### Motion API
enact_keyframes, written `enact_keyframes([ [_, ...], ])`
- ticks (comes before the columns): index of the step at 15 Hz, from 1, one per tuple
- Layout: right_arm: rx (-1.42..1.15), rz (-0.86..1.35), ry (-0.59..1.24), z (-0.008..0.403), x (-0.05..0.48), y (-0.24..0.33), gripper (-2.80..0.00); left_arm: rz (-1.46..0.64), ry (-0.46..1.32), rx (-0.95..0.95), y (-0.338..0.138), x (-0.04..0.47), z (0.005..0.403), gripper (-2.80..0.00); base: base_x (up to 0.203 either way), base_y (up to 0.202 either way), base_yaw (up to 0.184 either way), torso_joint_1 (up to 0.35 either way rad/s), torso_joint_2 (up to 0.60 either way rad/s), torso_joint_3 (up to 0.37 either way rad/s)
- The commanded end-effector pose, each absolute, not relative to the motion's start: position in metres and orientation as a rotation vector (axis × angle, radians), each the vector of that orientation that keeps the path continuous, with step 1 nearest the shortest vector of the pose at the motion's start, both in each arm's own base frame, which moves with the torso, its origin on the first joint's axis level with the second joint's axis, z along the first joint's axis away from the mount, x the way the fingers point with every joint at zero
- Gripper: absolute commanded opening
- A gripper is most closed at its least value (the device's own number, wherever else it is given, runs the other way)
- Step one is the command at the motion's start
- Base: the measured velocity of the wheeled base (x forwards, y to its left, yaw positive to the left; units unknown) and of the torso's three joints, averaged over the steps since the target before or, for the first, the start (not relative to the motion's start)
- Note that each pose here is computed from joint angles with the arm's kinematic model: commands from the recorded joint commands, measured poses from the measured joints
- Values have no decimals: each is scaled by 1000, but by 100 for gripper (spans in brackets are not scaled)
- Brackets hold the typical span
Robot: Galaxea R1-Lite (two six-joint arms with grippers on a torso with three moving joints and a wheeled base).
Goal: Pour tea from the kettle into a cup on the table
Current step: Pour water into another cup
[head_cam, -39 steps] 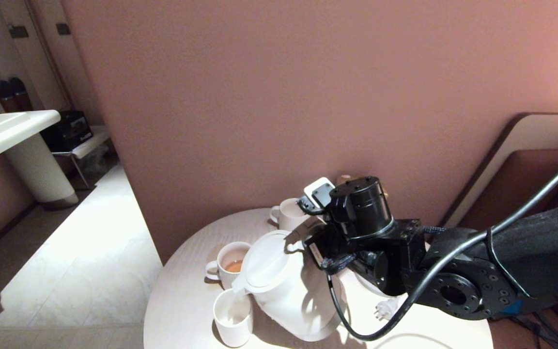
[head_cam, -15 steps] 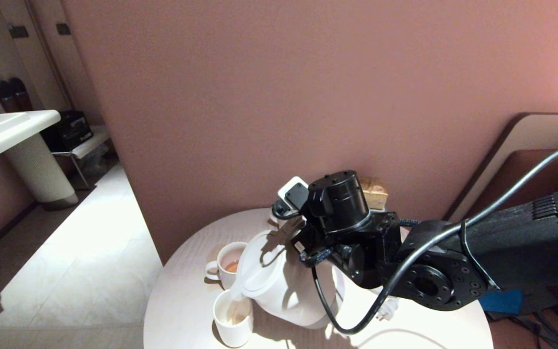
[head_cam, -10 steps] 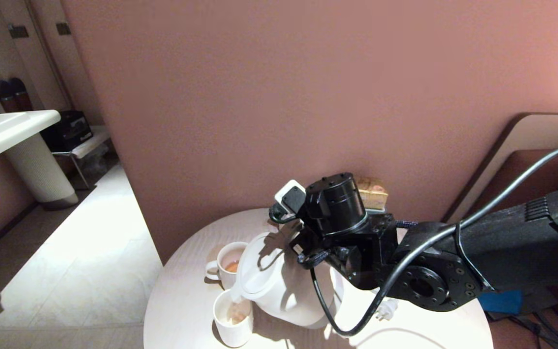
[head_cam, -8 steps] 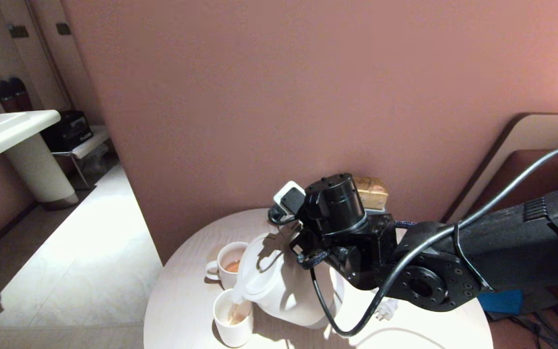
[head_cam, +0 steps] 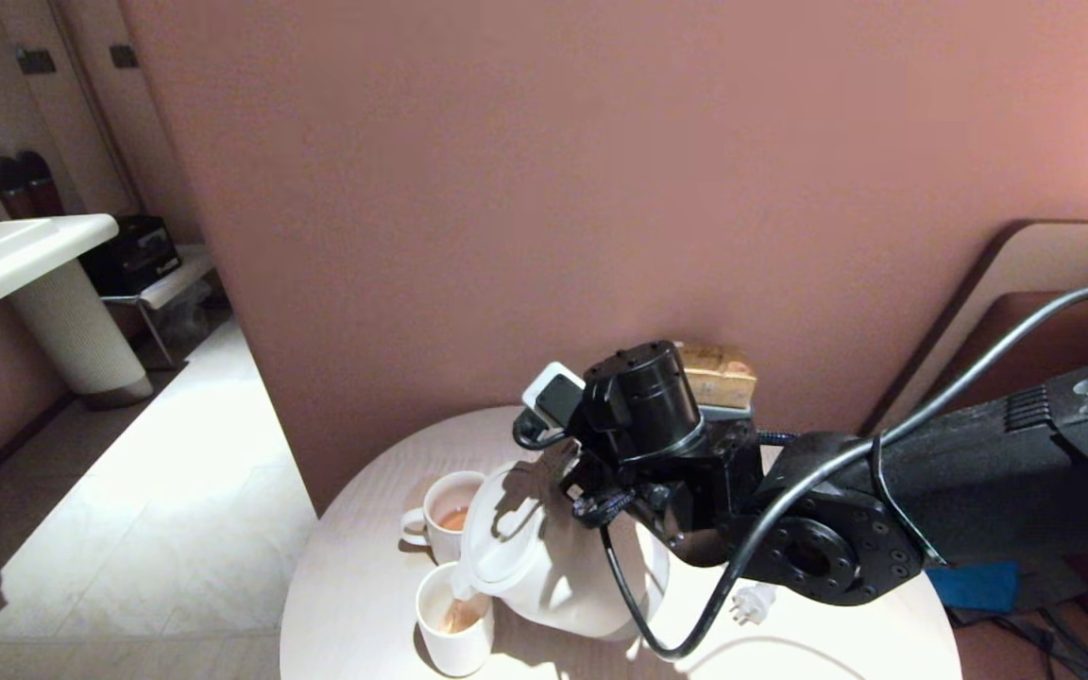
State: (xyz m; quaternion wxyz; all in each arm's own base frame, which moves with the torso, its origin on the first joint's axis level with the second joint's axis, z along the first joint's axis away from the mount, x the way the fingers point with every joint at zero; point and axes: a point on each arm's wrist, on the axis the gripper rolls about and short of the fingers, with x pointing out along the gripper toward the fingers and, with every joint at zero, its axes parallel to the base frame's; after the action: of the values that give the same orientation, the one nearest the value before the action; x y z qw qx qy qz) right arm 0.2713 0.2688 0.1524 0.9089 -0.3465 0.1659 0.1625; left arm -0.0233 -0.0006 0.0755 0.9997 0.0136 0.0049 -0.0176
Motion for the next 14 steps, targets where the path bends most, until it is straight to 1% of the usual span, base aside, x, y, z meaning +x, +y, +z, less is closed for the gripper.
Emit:
enact_keyframes([
  [1, -712, 332, 333, 155, 272, 270, -280, -35, 10, 27, -1, -23, 75, -280, 0, 0, 0, 0, 0, 0],
  [14, -749, 338, 337, 158, 269, 273, -280, -35, 10, 27, -1, -23, 75, -280, 0, 0, 0, 0, 0, 0],
])
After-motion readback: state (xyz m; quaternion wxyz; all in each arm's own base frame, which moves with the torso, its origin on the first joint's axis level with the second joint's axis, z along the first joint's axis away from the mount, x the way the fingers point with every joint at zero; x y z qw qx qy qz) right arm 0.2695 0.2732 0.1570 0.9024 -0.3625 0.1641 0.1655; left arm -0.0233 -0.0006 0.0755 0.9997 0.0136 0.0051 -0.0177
